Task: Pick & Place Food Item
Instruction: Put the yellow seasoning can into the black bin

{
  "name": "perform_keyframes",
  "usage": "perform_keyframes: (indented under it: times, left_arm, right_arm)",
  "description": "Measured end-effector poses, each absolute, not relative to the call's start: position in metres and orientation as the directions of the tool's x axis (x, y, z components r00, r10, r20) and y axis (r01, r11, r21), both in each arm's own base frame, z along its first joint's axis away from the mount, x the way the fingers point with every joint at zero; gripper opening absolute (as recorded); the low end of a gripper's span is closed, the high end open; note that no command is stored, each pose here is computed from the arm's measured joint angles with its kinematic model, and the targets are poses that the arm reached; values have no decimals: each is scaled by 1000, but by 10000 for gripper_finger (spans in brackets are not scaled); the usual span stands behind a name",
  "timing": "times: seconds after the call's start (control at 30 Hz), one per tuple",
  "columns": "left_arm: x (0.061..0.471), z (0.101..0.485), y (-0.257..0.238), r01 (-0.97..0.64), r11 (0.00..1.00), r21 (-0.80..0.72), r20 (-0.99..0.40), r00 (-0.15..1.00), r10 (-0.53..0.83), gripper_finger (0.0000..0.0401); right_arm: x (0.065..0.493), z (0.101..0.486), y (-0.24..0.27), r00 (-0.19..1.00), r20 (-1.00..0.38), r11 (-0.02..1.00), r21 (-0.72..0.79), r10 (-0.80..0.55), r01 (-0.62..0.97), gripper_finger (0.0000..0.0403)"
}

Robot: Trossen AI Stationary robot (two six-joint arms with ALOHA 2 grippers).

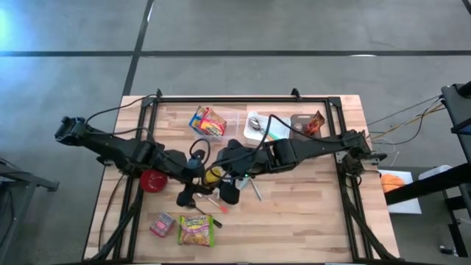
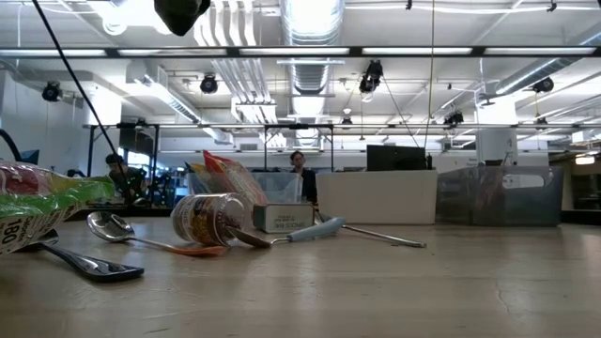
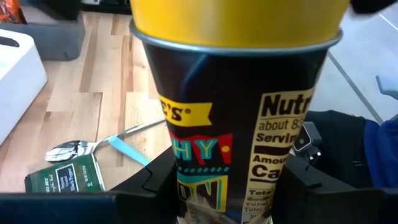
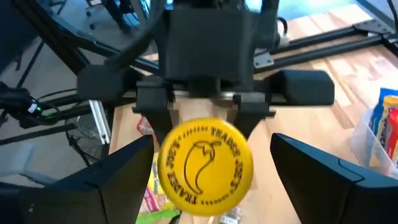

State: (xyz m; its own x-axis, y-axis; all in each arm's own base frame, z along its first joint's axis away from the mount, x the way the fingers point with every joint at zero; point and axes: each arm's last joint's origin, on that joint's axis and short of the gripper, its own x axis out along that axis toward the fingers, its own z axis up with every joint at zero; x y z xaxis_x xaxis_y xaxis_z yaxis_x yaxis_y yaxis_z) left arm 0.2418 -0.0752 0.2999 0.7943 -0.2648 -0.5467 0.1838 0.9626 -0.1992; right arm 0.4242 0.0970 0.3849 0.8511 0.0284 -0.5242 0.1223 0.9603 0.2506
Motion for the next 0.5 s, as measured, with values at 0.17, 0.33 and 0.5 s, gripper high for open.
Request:
perform_keyframes:
  times: [0.17,0.33,0.5]
  left_arm:
    - [243,301,-75,187,962,-201,-533,803,-267,170]
    - [243,302,-76,189,961,-203,-521,810,-269,170]
    - [244,303,-76,189,961,-203,-519,811,-270,170]
  right_arm:
    - [425,384,97,850,-524,959,262,52,104,312]
    - [426,379,96,843,-535,959,263,54,106,274]
    - [427,380,97,850,-523,959,265,56,99,235]
